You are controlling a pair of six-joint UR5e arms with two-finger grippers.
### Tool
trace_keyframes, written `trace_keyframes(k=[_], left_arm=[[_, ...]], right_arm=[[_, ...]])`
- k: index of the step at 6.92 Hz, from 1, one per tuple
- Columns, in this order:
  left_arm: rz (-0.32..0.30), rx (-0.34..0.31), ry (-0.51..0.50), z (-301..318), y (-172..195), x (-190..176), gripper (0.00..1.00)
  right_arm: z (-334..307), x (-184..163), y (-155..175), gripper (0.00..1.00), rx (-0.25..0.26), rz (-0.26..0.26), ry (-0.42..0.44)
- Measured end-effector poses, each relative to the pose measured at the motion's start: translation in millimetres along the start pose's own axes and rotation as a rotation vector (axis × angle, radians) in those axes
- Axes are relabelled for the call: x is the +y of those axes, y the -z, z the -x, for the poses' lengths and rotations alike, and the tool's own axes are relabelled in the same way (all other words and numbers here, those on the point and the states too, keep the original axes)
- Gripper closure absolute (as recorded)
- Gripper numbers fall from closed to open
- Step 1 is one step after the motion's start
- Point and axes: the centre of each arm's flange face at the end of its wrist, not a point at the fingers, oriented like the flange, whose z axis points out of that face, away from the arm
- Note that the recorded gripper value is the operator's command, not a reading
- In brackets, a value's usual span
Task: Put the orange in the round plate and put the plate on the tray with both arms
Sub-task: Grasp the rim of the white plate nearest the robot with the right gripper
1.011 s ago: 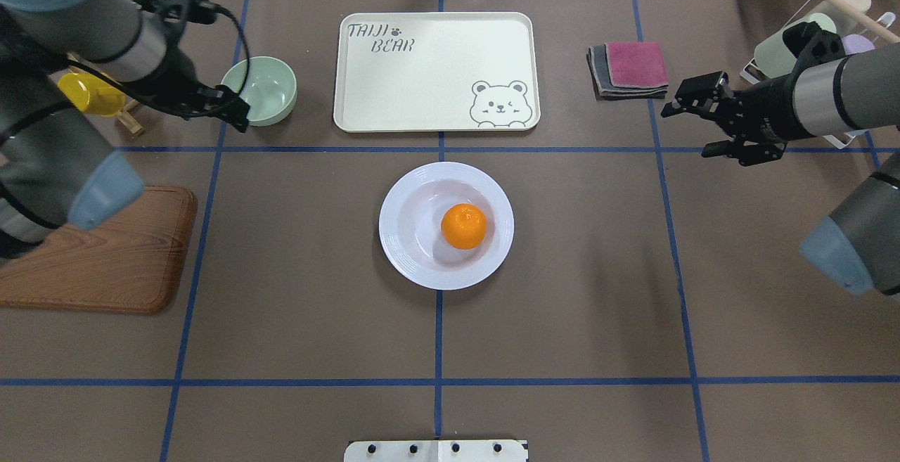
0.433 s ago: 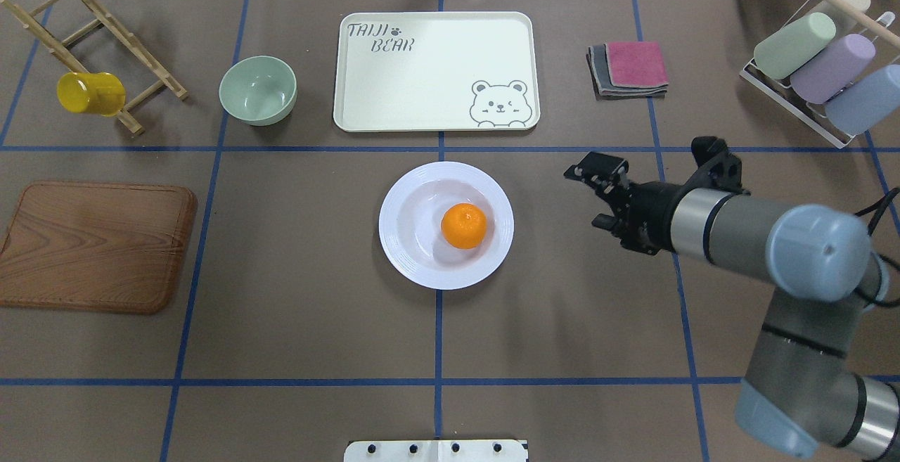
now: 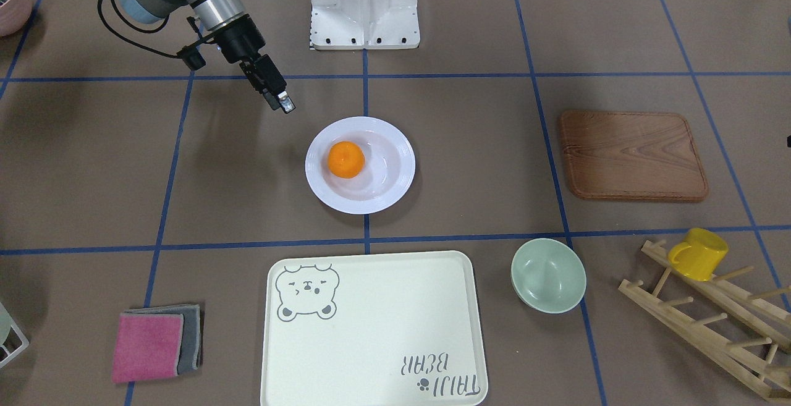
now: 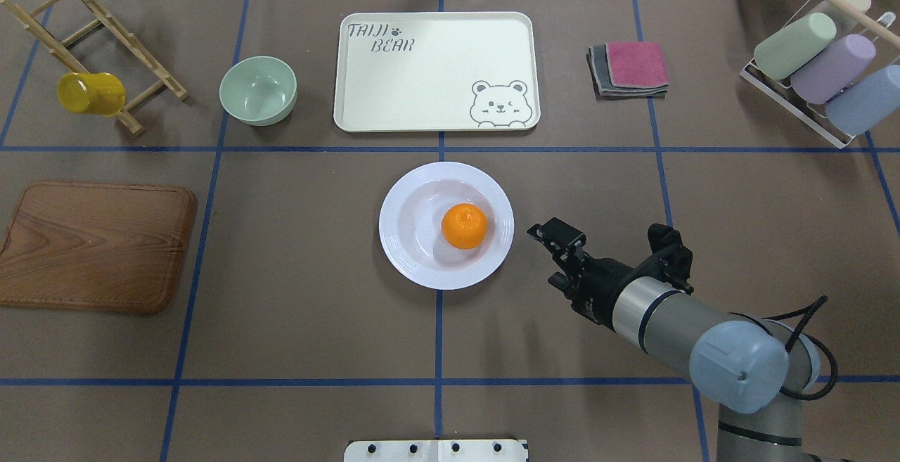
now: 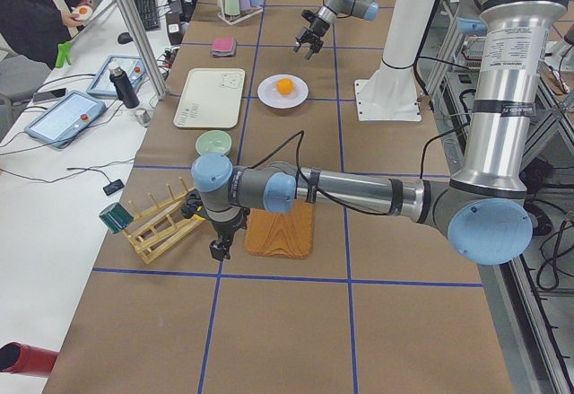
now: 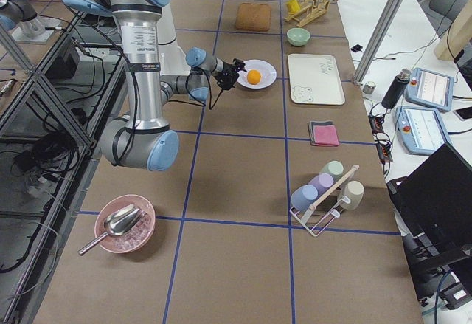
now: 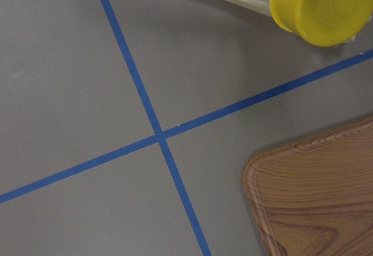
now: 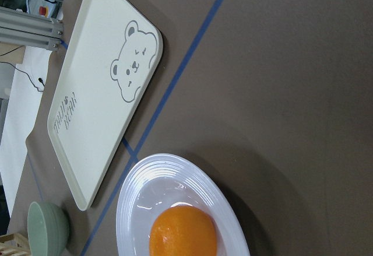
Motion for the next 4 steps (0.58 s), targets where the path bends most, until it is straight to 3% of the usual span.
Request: trace_keyframes(k=[1,2,4], left_arm=[[0.006,0.014,0.021,2.8,-3.2,5.1,0.01],[0.009,0.020,0.036,4.7,-5.3,8.0,0.01],[0.009,0.023,0.045,6.2,-5.5,9.6,0.01]], right_arm=[[-14.6,11.2,-17.8,0.06,0.007,-0.012,-0.019],[-28.2,17.5,-32.2,0.21,0.024,-0.023,-0.017],[-33.1,31.0,-43.4,0.28,0.030,-0.017,-0.021]])
